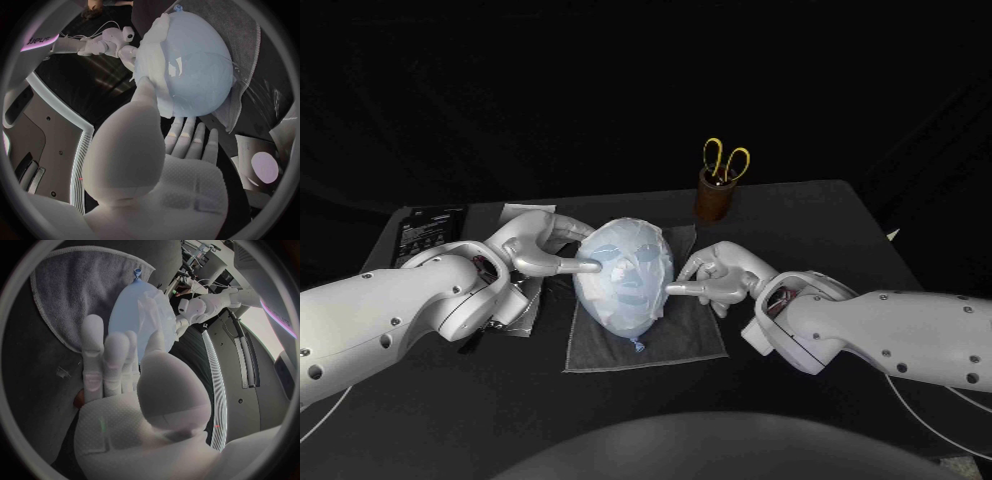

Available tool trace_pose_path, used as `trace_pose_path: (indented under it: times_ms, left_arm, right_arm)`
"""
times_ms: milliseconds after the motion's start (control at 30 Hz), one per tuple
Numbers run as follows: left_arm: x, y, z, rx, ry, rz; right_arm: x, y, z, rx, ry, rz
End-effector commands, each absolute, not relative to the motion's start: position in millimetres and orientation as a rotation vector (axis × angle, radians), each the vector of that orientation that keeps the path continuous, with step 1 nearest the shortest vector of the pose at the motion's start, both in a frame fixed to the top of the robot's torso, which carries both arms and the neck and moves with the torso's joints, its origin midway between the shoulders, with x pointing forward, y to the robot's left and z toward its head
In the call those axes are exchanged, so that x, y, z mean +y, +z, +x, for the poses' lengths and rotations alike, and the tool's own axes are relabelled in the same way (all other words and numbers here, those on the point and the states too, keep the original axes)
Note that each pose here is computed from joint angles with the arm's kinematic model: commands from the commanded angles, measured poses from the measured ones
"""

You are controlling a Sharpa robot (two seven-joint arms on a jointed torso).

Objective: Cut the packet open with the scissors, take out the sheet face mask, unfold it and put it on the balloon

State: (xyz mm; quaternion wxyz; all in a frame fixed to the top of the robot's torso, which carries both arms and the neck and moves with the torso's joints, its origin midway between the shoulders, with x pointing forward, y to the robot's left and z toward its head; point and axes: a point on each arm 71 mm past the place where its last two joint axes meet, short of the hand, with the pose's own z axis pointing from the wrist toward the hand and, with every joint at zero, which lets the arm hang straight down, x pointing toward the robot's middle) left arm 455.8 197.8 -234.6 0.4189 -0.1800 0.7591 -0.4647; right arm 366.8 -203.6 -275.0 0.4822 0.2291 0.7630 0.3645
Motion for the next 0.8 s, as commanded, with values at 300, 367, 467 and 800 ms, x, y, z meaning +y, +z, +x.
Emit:
trace_pose_path:
  times_ms: [300,367,467,800]
  left_arm:
    - [194.4,-238.4,451.4,1.946,-1.184,-0.44]
    - [194.9,-238.4,451.3,1.947,-1.184,-0.441]
    - [195.4,-238.4,451.2,1.947,-1.183,-0.441]
    - [195.5,-238.4,451.0,1.948,-1.184,-0.441]
  right_arm:
    - [-194,-288,367,1.995,0.75,0.471]
    - [-193,-289,366,2.016,0.744,0.458]
    - [-191,-290,364,2.043,0.739,0.42]
    - [-183,-289,360,2.055,0.767,0.375]
